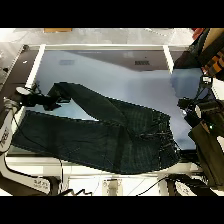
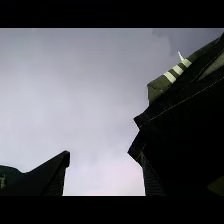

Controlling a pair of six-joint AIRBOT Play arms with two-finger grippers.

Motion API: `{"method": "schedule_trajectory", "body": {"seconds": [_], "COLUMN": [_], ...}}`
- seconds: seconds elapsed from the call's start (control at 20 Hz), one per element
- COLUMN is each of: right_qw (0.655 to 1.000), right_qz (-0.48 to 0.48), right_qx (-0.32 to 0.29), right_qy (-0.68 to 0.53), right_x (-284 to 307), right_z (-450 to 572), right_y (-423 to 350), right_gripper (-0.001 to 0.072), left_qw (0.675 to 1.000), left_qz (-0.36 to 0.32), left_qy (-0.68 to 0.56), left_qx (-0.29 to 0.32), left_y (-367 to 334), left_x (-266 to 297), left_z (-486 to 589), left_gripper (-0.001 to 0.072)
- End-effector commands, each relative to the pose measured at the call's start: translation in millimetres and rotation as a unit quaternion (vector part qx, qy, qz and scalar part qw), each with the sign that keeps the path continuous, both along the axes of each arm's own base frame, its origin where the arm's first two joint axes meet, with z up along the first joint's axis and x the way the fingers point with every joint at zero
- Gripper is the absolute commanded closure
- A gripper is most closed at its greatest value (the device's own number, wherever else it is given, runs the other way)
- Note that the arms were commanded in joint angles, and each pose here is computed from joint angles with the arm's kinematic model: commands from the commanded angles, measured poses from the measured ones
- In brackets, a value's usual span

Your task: Fold the clothes and pants, and hang the long-sleeved shirts on hangers.

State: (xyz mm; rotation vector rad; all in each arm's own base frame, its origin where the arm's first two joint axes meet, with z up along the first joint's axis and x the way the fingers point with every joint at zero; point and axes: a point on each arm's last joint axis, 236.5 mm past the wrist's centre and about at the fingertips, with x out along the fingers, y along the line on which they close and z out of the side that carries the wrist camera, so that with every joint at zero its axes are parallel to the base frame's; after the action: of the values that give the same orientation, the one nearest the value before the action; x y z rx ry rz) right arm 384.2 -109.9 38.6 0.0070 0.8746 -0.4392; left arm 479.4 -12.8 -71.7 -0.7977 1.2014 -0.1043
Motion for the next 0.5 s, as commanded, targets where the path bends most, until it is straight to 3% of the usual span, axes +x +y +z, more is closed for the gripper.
{"method": "schedule_trajectory", "body": {"seconds": [0.0, 0.25, 0.35, 0.45], "right_qw": [1.000, 1.000, 1.000, 1.000], "right_qz": [0.007, 0.008, 0.008, 0.008], "right_qx": [0.000, 0.000, 0.000, 0.000], "right_qy": [-0.016, -0.018, -0.018, -0.018], "right_x": [7, 8, 8, 8], "right_z": [4, 5, 5, 5], "right_y": [2, 2, 2, 2], "right_gripper": [0.0205, 0.0205, 0.0205, 0.0205], "left_qw": [0.997, 0.993, 0.988, 0.988], "left_qz": [0.051, 0.116, 0.143, 0.144], "left_qy": [0.016, -0.027, -0.046, -0.057], "left_qx": [-0.049, -0.025, -0.029, -0.026], "left_y": [-13, 5, 10, 13], "left_x": [17, 49, 61, 66], "left_z": [-37, -48, -42, -35], "left_gripper": [0.0071, 0.0090, 0.0326, 0.0457]}}
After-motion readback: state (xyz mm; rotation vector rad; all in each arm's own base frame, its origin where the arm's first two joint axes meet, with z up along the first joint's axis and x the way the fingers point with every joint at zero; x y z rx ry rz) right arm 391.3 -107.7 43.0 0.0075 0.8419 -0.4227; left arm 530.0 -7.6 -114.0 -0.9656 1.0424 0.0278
